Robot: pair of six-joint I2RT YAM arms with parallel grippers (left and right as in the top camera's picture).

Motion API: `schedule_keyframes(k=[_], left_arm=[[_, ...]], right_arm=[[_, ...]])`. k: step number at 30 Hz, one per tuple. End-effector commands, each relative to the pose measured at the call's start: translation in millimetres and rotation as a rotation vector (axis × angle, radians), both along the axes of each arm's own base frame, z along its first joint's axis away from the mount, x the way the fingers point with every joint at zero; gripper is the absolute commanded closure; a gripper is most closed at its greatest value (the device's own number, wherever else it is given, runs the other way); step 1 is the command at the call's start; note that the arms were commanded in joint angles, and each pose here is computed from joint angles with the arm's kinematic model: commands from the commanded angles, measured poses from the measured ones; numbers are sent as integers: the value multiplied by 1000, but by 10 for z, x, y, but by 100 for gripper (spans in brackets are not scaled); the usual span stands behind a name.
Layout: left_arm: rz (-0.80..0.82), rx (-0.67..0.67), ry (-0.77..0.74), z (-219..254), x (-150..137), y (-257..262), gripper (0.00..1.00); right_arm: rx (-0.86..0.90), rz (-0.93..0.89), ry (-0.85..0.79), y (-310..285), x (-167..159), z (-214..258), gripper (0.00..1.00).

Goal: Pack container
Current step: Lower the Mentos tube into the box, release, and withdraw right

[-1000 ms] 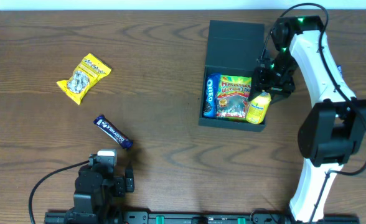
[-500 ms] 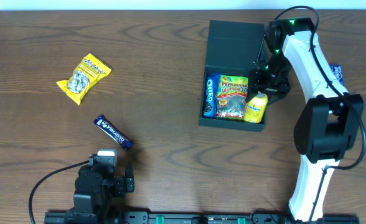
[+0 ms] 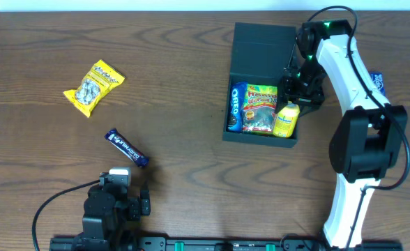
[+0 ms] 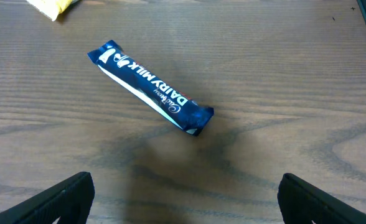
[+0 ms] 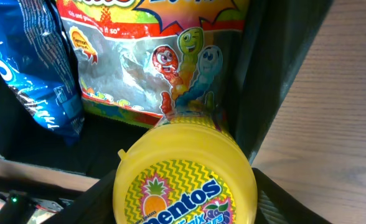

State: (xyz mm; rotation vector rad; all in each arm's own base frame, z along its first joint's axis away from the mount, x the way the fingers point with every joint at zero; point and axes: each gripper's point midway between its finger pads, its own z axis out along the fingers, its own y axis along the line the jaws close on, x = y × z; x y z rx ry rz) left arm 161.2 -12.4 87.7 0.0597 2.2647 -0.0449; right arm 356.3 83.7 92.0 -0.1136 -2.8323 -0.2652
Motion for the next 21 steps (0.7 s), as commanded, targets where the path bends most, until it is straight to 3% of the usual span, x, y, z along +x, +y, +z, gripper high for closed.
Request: schedule_keyframes(k=[1, 4, 21], left_arm=[[10, 18, 54, -184, -49, 33, 5], [10, 18, 54, -184, -49, 33, 5], [10, 18, 54, -184, -49, 33, 5]], right_arm=[[-24, 10, -32, -7, 68, 27, 35], [-32, 12, -45, -21, 95, 17, 27], [-24, 31, -107, 61, 153, 124, 24]])
